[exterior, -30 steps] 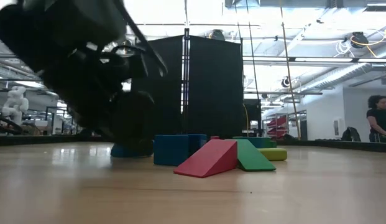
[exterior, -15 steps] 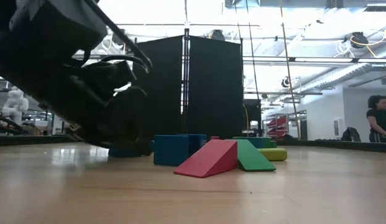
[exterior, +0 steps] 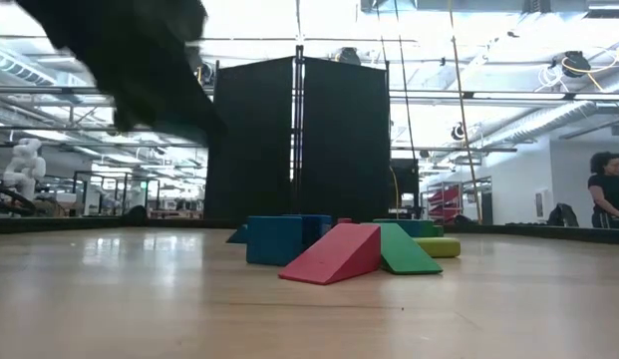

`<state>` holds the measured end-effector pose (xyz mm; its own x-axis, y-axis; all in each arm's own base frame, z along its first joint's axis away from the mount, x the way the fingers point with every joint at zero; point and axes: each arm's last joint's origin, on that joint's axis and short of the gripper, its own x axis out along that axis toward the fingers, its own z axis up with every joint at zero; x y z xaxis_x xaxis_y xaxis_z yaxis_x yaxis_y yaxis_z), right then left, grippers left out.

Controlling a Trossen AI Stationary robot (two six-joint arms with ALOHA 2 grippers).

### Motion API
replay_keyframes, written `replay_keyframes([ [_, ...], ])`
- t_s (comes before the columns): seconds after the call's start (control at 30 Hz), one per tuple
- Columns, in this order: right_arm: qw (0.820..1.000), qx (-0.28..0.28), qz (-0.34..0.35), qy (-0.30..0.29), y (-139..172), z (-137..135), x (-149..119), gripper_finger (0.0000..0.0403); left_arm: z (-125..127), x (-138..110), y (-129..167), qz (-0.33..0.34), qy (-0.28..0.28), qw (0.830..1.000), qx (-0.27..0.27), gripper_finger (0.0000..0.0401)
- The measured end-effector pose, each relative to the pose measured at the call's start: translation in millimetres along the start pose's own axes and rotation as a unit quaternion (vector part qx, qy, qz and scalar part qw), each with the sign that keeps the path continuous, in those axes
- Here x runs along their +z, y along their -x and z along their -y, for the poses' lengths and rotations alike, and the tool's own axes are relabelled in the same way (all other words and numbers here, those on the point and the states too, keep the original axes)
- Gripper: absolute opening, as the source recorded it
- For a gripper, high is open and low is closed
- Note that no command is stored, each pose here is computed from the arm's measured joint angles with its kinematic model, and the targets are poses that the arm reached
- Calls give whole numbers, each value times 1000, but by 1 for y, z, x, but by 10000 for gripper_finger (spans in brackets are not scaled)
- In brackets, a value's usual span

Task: Sort blocks by size
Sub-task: Put the blue semicircle block into the black bin

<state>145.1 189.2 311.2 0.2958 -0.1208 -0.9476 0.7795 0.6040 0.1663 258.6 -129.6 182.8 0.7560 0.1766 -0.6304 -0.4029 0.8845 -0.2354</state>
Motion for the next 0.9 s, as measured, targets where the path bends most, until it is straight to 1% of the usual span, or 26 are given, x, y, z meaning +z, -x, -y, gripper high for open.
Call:
replay_keyframes([
  [0.07,1000,0,0,-2,0,0,0,256,1,11,27,-23,-4,998,-59,122],
  [0.13,1000,0,0,-1,0,0,0,256,0,12,54,-62,-19,991,-117,122],
  [0.23,1000,0,0,-1,0,0,0,256,2,1,92,-130,-51,971,-196,122],
  [0.3,1000,-1,0,-1,0,0,0,256,4,-9,113,-164,-55,958,-230,122],
  [0.4,1000,-1,1,-1,0,0,0,256,7,-29,133,-219,-55,944,-242,122],
  [0.5,1000,-2,1,-1,0,0,0,256,14,-48,145,-253,-58,932,-253,122],
  [0.7,1000,-6,4,-3,0,1,2,256,23,-78,145,-291,-95,923,-233,123],
  [0.77,1000,-7,5,-5,-1,0,3,256,26,-85,143,-303,-107,918,-233,138],
  [0.9,1000,-10,4,-6,-2,0,6,256,34,-91,142,-322,-105,905,-258,198],
])
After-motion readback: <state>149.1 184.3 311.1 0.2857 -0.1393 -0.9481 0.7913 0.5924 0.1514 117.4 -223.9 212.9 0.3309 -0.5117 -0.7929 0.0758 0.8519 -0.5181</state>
